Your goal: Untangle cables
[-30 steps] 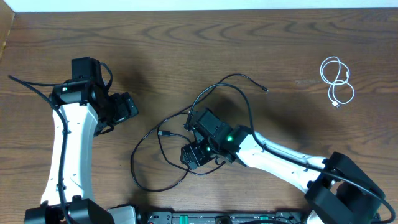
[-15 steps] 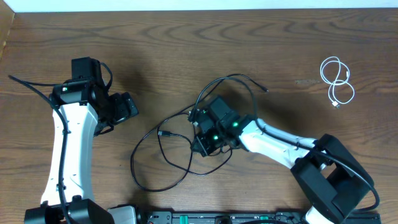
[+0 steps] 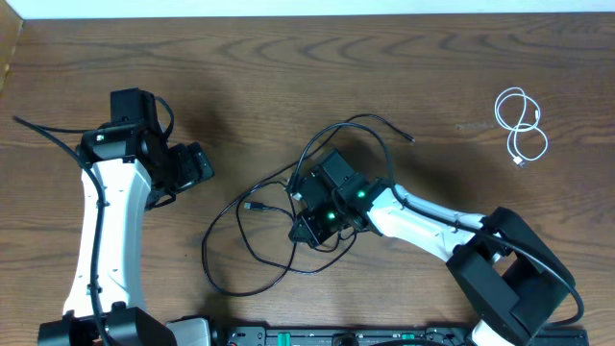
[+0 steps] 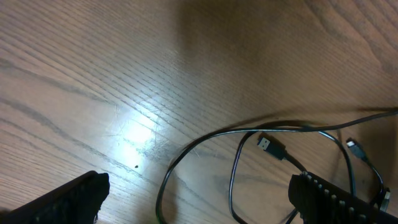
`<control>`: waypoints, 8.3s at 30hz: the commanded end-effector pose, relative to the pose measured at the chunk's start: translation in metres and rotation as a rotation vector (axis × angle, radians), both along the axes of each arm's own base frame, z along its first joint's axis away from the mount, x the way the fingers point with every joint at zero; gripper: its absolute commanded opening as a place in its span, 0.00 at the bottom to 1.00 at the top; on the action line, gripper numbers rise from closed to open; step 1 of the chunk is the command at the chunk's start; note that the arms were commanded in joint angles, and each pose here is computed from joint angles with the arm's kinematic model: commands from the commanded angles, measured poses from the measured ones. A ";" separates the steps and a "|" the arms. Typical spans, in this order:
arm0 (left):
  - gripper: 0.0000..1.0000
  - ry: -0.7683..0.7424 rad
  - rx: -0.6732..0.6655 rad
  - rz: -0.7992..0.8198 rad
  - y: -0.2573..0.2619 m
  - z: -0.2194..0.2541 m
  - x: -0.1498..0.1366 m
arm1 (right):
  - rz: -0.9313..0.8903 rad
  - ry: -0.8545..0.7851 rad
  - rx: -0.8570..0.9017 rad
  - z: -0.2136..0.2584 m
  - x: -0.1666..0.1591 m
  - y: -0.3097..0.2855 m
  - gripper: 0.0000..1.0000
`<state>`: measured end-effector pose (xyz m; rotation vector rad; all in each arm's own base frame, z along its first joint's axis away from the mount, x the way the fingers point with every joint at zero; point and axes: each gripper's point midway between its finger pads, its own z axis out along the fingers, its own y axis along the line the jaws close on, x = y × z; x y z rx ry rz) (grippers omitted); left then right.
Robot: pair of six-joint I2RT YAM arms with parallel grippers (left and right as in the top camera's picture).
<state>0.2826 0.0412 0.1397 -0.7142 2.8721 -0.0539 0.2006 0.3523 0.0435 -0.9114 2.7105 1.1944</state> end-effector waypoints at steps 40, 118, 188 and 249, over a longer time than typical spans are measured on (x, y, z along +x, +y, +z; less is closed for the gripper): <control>0.98 0.212 -0.197 -0.002 -0.037 -0.053 -0.060 | -0.093 0.169 -0.081 -0.033 -0.030 -0.020 0.53; 0.09 0.136 -0.679 -0.620 -0.161 -0.080 -0.110 | -0.321 0.166 0.226 -0.011 -0.001 0.010 0.01; 0.07 -0.023 -0.681 -0.680 -0.205 -0.018 -0.053 | -0.164 0.163 0.422 0.021 0.023 -0.025 0.50; 0.17 -0.048 -0.673 -0.303 -0.183 -0.026 -0.011 | -0.396 -0.190 0.239 -0.005 0.036 0.020 0.01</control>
